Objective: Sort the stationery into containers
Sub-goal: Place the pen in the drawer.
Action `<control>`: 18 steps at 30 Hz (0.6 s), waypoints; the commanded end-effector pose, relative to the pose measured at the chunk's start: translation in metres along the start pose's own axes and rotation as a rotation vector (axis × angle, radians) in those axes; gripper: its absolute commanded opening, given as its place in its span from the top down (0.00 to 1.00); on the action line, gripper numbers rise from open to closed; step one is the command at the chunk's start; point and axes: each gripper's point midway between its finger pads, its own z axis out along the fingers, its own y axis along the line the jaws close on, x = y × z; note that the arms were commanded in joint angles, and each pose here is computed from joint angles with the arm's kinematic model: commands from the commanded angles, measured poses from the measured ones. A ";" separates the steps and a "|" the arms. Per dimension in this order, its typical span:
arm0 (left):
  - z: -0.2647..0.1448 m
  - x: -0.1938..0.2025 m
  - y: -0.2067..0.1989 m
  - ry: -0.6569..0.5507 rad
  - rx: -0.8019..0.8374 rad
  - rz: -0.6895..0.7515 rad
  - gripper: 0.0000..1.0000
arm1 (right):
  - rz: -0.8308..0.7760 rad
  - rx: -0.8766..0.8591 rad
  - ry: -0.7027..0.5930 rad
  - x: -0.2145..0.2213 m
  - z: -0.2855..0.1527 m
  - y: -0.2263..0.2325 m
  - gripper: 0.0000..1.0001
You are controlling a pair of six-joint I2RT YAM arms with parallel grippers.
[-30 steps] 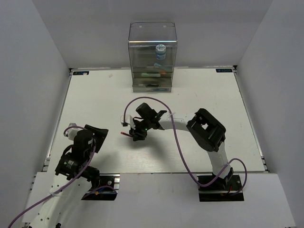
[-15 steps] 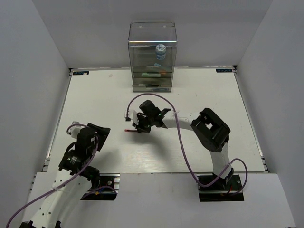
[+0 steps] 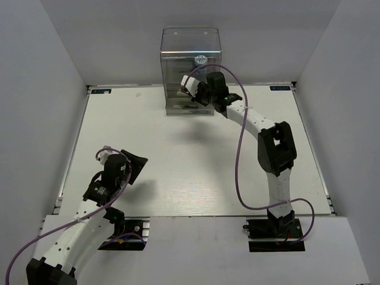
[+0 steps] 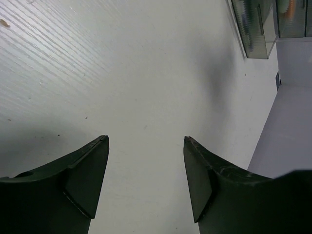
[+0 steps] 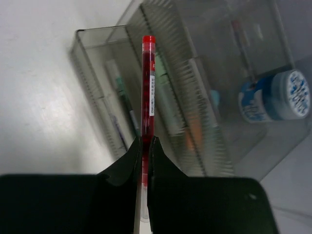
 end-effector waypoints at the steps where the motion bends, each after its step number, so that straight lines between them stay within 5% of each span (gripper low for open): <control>1: 0.001 0.005 -0.014 0.026 0.070 0.028 0.28 | -0.123 -0.044 -0.013 0.011 0.030 -0.006 1.00; 16: 0.008 0.008 -0.013 0.042 0.054 0.031 0.28 | -0.274 -0.051 -0.058 0.040 0.075 -0.016 1.00; 17: 0.009 0.008 -0.014 0.041 0.057 0.031 0.28 | -0.269 -0.063 -0.051 0.045 0.073 -0.012 0.97; 18: 0.011 0.008 -0.015 0.041 0.057 0.031 0.28 | -0.266 -0.060 -0.055 0.043 0.073 -0.011 0.78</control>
